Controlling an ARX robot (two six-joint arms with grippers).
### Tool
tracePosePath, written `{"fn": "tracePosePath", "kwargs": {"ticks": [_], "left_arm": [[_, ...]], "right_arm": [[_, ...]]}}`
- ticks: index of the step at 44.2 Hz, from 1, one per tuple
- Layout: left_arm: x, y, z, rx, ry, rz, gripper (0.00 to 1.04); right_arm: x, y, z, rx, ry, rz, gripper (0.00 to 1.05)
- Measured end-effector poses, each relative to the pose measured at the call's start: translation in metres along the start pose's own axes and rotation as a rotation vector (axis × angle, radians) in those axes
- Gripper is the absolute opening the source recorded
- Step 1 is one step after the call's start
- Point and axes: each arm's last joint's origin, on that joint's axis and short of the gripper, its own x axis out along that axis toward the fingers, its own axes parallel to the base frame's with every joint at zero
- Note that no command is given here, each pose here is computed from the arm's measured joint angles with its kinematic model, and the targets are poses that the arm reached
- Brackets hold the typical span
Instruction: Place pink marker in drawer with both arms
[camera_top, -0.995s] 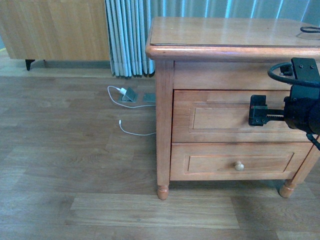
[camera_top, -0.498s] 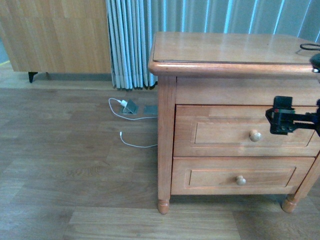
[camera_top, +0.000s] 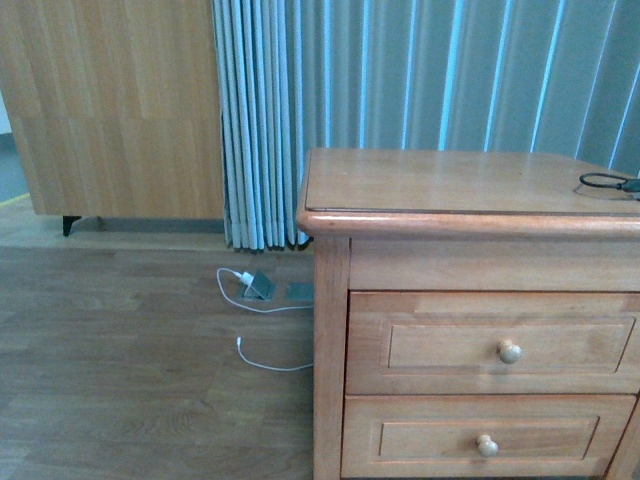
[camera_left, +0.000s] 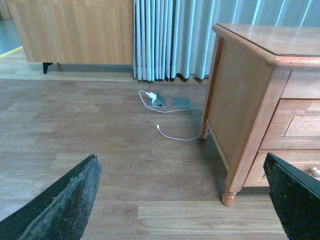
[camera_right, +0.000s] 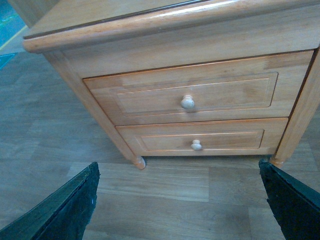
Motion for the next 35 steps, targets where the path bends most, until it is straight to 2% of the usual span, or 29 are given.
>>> {"fn": "tracePosePath", "kwargs": {"ticks": [10, 23, 26, 28, 33, 35], "left_arm": [[0.000, 0.000, 0.000, 0.000, 0.000, 0.000, 0.99], [0.000, 0.000, 0.000, 0.000, 0.000, 0.000, 0.99], [0.000, 0.000, 0.000, 0.000, 0.000, 0.000, 0.99], [0.000, 0.000, 0.000, 0.000, 0.000, 0.001, 0.99], [0.000, 0.000, 0.000, 0.000, 0.000, 0.001, 0.99], [0.000, 0.000, 0.000, 0.000, 0.000, 0.001, 0.99]], "right_arm": [[-0.040, 0.007, -0.005, 0.013, -0.028, -0.014, 0.96], [-0.045, 0.008, -0.004, 0.004, -0.051, -0.026, 0.96], [-0.044, 0.009, -0.014, -0.122, -0.237, -0.178, 0.81], [-0.046, 0.011, -0.018, -0.156, -0.306, -0.231, 0.73], [-0.049, 0.018, -0.029, -0.184, -0.347, -0.244, 0.47], [-0.049, 0.019, -0.033, -0.185, -0.345, -0.242, 0.40]]}}
